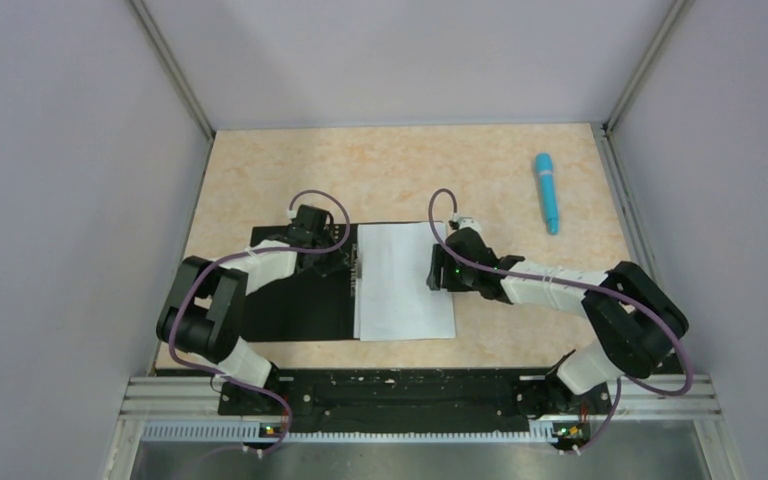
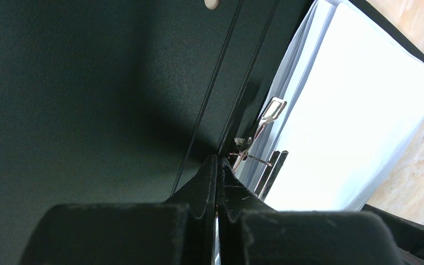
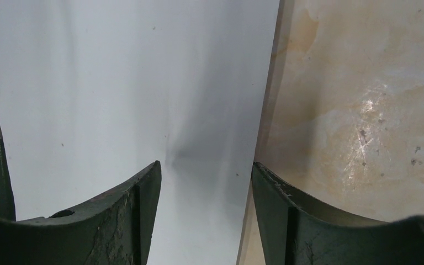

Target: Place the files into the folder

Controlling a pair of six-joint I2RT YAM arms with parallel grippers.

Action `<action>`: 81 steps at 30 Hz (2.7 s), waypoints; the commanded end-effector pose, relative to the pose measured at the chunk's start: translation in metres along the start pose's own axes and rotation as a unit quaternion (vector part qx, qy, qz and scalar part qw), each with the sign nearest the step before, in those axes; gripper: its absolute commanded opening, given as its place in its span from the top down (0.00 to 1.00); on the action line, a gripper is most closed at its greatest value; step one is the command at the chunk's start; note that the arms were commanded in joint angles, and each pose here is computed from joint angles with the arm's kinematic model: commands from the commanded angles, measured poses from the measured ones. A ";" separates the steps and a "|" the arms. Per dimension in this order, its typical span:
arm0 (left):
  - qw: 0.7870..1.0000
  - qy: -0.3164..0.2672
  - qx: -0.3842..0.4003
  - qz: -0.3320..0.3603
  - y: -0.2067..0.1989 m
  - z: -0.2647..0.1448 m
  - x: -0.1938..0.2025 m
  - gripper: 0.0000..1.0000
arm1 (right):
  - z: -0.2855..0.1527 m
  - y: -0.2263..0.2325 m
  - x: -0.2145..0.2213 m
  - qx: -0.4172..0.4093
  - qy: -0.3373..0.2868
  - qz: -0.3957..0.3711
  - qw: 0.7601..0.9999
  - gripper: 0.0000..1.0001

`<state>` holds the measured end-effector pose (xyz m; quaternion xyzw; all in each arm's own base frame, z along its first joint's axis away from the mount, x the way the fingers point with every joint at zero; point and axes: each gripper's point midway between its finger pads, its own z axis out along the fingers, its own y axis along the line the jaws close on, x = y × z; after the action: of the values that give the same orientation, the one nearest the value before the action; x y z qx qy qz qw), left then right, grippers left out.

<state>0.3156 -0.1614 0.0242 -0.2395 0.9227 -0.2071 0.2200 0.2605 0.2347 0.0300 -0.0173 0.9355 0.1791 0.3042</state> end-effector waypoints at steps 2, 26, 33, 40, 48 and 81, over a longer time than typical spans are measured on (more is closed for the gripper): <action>0.998 0.048 -0.040 -0.005 0.027 0.008 0.031 1.00 | 0.004 0.016 -0.018 -0.021 -0.013 0.008 1.000 0.39; 0.998 0.045 -0.044 -0.018 0.028 0.008 0.038 1.00 | -0.007 0.020 -0.028 -0.020 -0.024 0.016 0.999 0.37; 0.998 0.043 -0.046 -0.018 0.028 0.008 0.036 1.00 | -0.011 0.010 -0.027 0.001 -0.026 0.019 0.999 0.35; 0.998 0.043 -0.046 -0.018 0.028 0.008 0.035 1.00 | -0.016 0.012 -0.026 -0.008 -0.030 0.022 0.999 0.34; 0.998 0.045 -0.046 -0.018 0.027 0.009 0.036 1.00 | -0.009 0.011 -0.021 -0.006 -0.017 0.021 1.000 0.34; 0.998 0.049 -0.043 -0.021 0.026 0.012 0.037 1.00 | 0.001 0.018 -0.008 -0.027 0.006 0.026 0.999 0.34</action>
<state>0.3162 -0.1701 0.0238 -0.2603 0.9129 -0.2252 0.2195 0.2593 0.2425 0.0343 -0.0091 0.9387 0.1916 0.2865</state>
